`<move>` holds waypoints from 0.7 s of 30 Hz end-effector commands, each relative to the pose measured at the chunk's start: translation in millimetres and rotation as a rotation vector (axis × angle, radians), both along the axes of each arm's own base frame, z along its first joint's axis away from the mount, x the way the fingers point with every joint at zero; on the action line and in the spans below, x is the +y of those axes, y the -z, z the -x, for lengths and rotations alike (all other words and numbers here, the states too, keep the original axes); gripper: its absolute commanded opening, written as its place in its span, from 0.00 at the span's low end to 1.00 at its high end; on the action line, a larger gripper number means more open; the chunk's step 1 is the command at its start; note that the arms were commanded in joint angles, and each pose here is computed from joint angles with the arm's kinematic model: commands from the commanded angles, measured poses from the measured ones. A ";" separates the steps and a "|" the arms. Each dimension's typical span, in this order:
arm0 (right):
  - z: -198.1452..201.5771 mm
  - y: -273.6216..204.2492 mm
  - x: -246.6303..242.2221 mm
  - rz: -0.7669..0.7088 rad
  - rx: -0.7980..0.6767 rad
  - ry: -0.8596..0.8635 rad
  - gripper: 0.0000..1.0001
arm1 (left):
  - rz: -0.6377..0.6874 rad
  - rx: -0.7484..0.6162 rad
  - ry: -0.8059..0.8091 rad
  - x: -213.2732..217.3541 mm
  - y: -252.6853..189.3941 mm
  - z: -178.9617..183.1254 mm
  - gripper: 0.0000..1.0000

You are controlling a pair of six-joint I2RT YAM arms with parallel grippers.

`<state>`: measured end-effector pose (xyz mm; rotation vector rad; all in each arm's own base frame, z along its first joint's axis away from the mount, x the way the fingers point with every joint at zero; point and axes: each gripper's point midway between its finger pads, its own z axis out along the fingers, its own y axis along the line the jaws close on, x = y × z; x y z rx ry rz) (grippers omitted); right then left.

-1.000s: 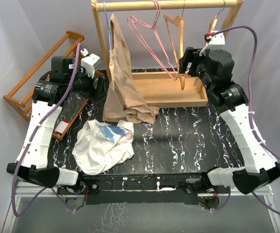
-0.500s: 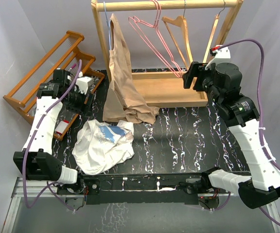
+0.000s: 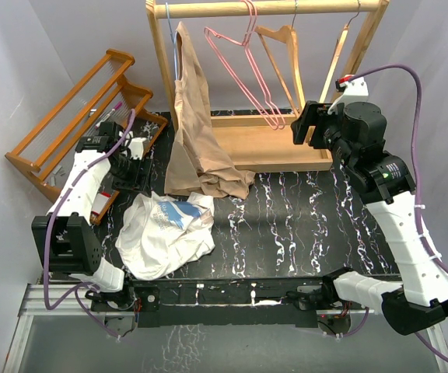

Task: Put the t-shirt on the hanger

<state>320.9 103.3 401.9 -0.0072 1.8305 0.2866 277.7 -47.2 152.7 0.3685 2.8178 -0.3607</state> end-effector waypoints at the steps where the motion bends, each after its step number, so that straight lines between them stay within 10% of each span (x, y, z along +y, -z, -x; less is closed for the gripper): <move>1: 0.8 -14.1 -2.3 -0.017 -0.040 0.012 0.75 | 0.018 0.036 -0.159 1.8 7.7 0.5 0.60; 21: -4.0 -18.7 -0.3 -0.027 -0.043 0.015 0.75 | 0.060 0.108 -0.330 -5.2 63.6 0.8 0.56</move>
